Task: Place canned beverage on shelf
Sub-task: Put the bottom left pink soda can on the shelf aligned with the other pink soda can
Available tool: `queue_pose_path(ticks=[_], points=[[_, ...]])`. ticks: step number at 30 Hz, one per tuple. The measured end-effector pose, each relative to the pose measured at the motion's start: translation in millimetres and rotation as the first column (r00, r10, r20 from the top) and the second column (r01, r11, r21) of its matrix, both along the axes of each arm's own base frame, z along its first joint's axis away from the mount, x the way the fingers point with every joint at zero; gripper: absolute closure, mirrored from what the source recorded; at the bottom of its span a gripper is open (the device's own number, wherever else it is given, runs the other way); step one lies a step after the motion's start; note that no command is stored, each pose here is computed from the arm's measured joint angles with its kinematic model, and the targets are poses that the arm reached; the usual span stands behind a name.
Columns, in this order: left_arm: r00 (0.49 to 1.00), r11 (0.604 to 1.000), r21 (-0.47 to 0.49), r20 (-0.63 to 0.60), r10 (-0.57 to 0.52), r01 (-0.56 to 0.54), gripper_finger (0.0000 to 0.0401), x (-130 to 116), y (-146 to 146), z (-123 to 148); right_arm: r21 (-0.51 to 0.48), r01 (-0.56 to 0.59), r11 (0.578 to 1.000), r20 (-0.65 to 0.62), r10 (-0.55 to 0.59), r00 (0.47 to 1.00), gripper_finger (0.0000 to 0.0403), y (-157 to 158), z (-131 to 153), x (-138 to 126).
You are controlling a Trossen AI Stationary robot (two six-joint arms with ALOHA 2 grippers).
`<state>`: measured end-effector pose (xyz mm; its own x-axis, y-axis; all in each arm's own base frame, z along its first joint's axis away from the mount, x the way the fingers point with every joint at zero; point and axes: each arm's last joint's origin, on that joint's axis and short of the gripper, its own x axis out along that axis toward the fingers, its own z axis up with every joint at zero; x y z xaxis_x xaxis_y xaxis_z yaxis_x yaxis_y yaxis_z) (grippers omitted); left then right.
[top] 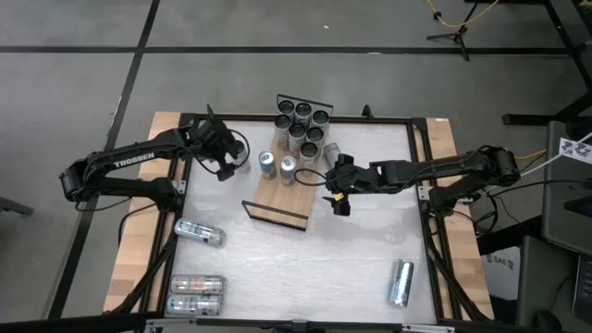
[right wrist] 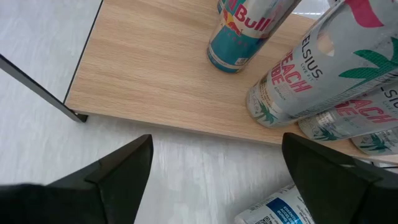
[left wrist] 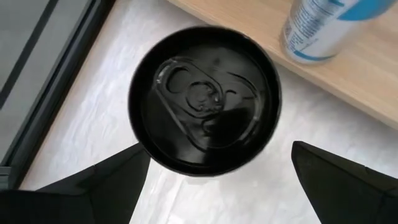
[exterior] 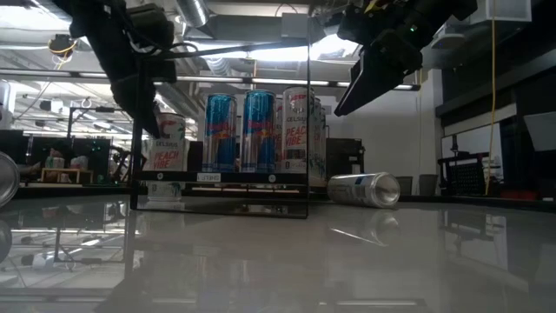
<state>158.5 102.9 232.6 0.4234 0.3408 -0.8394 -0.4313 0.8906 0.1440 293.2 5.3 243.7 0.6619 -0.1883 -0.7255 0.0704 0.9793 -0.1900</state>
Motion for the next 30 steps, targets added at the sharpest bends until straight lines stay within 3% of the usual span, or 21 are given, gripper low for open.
queue_pose_path(ticks=[13, 24, 30], points=[[0.978, 0.987, -0.054, 0.132, 0.159, -0.153, 0.0019, 5.4, 3.4, 4.5, 0.0, 0.0, 1.0, 0.0, 0.0, 1.0, 0.0052, 0.0, 0.0, 0.0], [0.971, 0.986, -0.033, 0.175, 0.165, -0.162, 0.0022, 8.3, 5.5, 7.3, 0.0, 0.0, 1.0, 0.0, 0.0, 1.0, 0.0052, 0.0, 0.0, 0.0], [0.97, 0.984, -0.016, 0.167, 0.177, -0.177, 0.0049, 7.8, 6.1, 7.3, 0.0, 0.0, 1.0, 0.0, 0.0, 1.0, 0.0052, 0.0, 0.0, 0.0]])
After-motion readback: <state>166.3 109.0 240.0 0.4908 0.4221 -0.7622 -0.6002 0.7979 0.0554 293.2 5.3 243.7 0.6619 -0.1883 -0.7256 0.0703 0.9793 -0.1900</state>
